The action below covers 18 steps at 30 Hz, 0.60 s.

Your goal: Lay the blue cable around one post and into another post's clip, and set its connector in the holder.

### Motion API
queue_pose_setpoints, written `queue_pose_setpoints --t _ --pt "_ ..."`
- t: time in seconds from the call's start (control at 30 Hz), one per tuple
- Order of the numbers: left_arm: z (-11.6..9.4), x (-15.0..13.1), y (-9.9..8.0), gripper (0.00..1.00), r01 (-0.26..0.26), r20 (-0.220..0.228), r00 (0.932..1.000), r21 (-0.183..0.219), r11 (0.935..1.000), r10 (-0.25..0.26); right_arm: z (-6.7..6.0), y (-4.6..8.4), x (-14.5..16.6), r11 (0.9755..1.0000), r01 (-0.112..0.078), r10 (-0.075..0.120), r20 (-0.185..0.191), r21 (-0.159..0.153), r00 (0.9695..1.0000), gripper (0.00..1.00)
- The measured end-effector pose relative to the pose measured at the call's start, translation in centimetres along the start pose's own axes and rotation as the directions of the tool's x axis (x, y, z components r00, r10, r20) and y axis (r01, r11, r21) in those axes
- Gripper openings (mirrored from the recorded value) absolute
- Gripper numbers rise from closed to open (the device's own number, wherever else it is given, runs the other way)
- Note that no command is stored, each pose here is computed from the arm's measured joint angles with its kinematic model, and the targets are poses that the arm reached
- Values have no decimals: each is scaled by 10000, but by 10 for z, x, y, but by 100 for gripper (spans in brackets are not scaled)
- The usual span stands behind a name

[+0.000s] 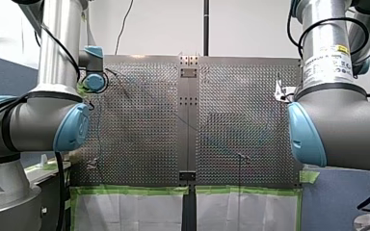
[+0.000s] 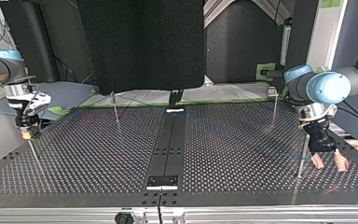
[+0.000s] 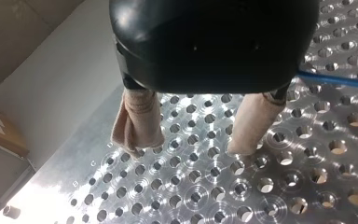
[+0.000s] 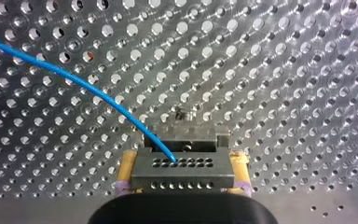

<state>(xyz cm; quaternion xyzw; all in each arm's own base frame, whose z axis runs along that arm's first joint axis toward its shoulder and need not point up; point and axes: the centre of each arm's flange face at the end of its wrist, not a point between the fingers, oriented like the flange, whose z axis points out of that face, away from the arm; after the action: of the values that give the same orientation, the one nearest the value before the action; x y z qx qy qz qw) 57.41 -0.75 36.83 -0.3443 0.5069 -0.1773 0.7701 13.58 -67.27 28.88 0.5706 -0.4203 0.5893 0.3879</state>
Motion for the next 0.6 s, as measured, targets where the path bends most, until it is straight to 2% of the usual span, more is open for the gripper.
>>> queue_pose_setpoints --t 0.3,0.6 --pt "0 0 0 98 -2 10 10000 -5 10000 2 0 -6 -1 9999 -15 15 56 117 10000 0" --pt "2 -2 1 98 -3 65 10000 16 10000 3 1 -7 -1 10000 -16 16 22 86 10000 0"
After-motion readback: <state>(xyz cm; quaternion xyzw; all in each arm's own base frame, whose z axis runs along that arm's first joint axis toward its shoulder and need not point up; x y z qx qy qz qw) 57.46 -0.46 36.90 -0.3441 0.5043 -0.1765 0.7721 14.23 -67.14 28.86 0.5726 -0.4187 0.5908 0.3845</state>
